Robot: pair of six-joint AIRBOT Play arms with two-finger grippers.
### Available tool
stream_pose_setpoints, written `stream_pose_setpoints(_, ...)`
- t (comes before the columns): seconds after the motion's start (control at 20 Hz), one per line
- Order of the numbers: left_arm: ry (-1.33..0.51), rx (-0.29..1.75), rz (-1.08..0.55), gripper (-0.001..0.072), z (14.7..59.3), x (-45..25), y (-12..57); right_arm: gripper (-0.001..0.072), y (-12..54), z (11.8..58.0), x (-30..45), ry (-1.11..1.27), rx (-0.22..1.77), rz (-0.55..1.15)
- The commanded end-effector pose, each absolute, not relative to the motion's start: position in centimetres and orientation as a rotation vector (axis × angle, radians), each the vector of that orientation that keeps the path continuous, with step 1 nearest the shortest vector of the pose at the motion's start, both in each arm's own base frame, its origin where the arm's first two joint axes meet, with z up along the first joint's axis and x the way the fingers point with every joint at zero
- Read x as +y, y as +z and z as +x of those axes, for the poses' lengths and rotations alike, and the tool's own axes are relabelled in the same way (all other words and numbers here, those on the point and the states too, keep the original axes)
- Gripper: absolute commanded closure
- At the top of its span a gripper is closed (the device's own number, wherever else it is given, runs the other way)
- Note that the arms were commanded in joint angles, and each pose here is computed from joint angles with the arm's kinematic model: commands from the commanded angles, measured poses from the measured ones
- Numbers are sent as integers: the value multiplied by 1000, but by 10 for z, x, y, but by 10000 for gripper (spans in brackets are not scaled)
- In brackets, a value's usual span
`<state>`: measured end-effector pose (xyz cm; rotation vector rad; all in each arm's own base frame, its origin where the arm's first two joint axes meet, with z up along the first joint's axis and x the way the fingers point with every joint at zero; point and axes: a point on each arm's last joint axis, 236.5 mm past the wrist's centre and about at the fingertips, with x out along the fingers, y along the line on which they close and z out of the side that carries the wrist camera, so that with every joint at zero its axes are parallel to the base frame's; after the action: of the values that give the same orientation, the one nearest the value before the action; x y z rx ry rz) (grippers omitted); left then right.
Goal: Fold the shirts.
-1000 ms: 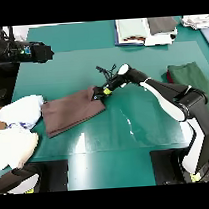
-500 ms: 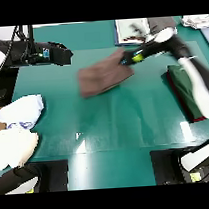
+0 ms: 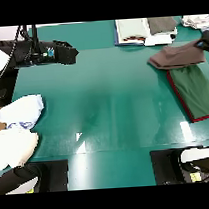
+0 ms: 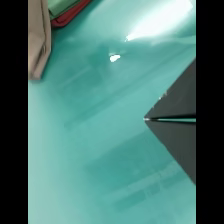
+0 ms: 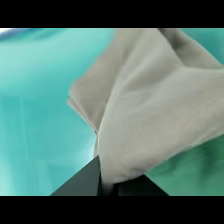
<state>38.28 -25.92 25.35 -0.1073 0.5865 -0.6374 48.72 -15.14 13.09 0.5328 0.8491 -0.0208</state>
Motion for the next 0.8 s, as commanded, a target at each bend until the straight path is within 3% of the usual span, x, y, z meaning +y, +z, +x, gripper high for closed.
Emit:
stream_pose_setpoints(0.0, -633, 580, -139, 683, 384, -261, 257, 689, 156, 481, -187, -79, 738, 600)
stream_pose_setpoints(0.3, -633, 589, -140, 683, 383, -261, 255, 688, 224, 472, -181, -95, 580, 524)
stream_pose_setpoints(0.75, -636, 597, -127, 683, 382, -260, 253, 688, 247, 415, -160, -68, 662, 488)
